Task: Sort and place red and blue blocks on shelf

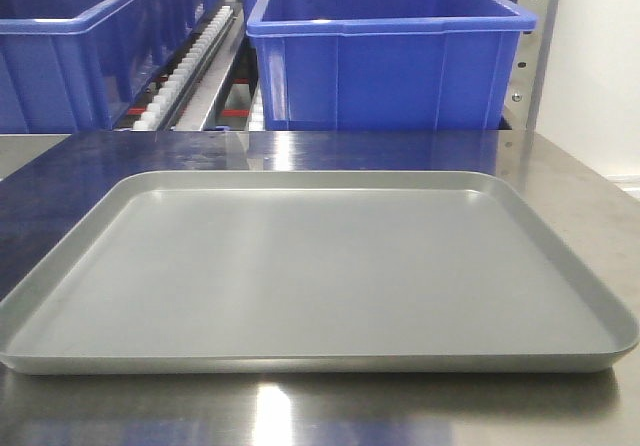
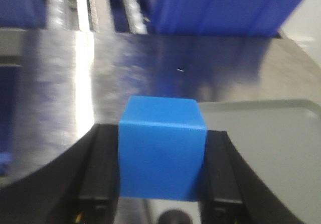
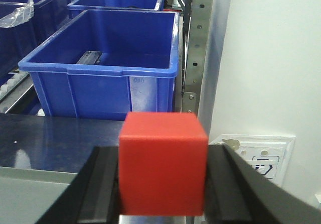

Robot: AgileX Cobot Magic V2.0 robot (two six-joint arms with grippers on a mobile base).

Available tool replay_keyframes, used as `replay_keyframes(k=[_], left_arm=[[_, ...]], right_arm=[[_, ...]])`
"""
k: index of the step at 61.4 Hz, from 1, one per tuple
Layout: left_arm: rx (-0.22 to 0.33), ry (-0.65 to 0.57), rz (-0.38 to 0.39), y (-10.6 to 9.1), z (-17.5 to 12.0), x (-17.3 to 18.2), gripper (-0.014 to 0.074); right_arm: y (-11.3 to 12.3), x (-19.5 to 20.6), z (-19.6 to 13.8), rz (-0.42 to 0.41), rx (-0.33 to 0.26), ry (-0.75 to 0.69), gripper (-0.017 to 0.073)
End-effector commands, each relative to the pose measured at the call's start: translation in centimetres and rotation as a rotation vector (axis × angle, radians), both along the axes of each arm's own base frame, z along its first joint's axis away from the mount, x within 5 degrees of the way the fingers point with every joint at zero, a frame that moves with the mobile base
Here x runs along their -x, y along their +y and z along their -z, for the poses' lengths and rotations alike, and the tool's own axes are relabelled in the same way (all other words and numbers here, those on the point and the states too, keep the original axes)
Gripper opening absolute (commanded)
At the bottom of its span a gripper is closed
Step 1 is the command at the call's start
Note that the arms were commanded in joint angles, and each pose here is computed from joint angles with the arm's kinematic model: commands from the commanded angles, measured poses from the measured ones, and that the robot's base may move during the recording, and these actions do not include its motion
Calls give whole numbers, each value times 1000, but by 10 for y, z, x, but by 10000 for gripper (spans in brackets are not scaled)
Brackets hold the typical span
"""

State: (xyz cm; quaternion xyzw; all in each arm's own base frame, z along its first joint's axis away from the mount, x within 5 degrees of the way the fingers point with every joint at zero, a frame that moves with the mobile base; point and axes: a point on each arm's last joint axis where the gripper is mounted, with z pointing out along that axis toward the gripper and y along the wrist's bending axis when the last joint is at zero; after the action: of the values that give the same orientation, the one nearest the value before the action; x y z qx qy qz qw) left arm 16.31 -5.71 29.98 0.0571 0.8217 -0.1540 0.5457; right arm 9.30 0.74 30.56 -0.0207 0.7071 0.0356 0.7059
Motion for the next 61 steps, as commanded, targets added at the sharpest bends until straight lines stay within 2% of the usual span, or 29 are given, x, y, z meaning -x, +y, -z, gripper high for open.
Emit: replay_keyframes(k=[1,9,17,21,39,45,61], left_arm=[[24,-175,-64,15,-21,10,122],[31,-244,-144,31,-23,30,122],[-49,-340,-180,42,-25,50,122],[-50,-380,-196,45,-26,60,122],[-23,-505,-203,48,-34,90,122],[-39,-511,-203,48,-34,90,122],[-39,-511,-203,48,-34,90,122]], right_arm=[[-1,1,-18,10,-2,-114,68],[-1,1,-18,10,-2,-114,68],[-1,1,-18,10,-2,-114,68],[-1,1,-18,10,-2,-114,68],[-1,1,-18,10,-2,-114,68],[-1,1,-18,10,-2,-114,68],[-1,1,-18,10,-2,-114,68]])
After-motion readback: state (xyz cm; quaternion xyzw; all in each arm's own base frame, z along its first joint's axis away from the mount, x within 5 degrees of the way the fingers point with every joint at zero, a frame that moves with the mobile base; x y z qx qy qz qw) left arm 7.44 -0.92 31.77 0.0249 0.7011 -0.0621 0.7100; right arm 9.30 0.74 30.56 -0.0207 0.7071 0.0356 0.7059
